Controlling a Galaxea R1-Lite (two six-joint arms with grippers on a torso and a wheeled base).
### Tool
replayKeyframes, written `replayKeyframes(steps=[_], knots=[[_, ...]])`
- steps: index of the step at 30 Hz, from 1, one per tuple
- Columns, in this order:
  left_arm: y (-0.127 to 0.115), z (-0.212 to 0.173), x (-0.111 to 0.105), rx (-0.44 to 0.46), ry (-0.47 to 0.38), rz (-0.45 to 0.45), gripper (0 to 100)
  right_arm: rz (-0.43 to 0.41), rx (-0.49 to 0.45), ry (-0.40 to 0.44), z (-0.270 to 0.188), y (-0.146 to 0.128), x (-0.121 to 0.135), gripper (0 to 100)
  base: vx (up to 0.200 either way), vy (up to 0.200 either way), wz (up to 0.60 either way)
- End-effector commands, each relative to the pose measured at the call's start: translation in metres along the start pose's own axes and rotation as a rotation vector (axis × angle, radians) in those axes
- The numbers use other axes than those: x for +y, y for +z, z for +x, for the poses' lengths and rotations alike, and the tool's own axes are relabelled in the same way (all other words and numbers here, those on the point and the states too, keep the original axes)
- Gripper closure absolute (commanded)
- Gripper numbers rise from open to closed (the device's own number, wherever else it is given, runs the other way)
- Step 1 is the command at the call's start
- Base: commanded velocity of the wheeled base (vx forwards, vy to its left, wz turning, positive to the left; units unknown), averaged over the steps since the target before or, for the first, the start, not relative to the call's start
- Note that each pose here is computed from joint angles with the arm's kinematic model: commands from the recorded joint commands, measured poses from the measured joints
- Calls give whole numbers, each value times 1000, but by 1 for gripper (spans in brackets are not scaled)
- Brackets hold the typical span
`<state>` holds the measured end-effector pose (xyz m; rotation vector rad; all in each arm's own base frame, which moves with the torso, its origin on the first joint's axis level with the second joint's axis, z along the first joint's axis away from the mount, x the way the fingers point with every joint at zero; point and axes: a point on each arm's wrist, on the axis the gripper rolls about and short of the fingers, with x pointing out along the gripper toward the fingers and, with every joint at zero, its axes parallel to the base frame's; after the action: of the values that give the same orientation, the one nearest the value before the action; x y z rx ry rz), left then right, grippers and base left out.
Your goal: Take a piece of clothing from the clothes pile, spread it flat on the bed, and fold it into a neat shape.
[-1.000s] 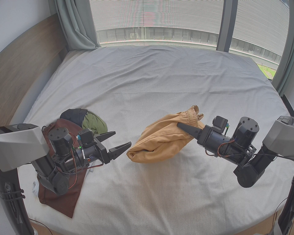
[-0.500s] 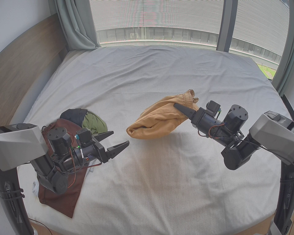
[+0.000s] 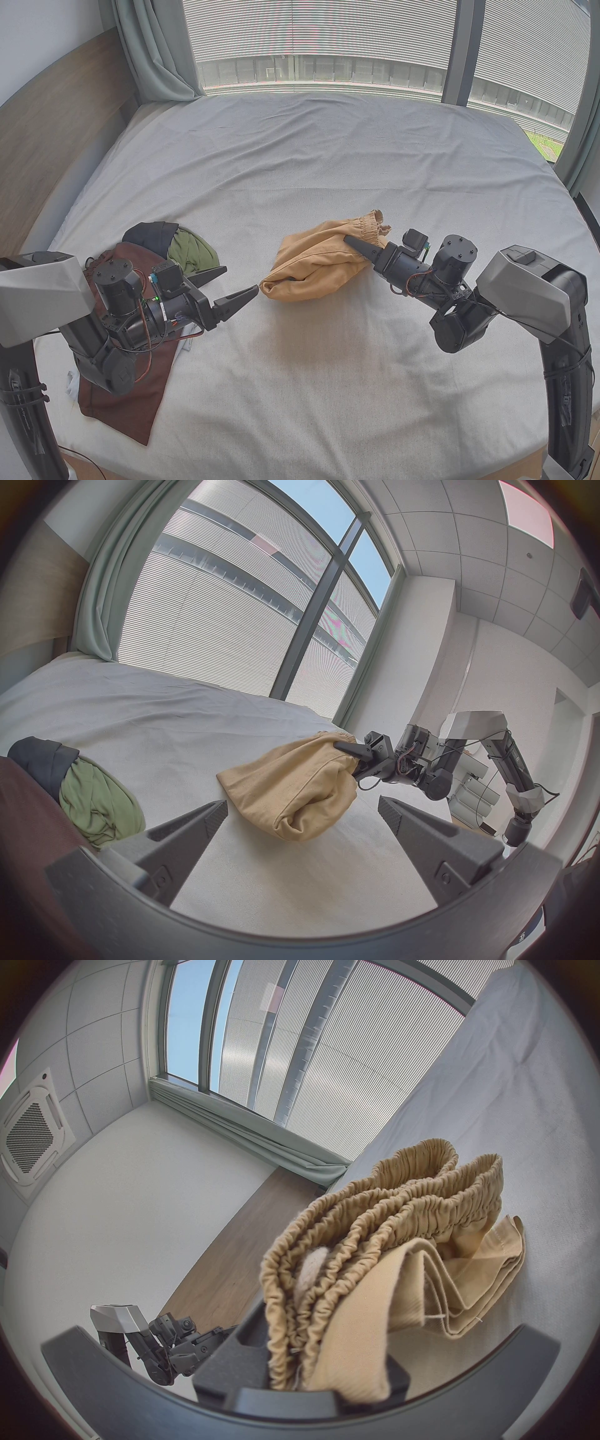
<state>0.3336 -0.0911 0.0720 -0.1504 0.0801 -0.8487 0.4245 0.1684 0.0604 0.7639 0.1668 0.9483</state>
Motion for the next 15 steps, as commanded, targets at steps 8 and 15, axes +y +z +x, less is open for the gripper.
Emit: replayKeyframes(steps=[8, 15], knots=[[1, -2, 4, -3, 0, 0, 0, -1, -6, -9, 1, 0, -10, 100, 0, 0, 0], [3, -3, 4, -7, 2, -5, 0, -16, -57, 46, 15, 24, 1, 100, 0, 0, 0]])
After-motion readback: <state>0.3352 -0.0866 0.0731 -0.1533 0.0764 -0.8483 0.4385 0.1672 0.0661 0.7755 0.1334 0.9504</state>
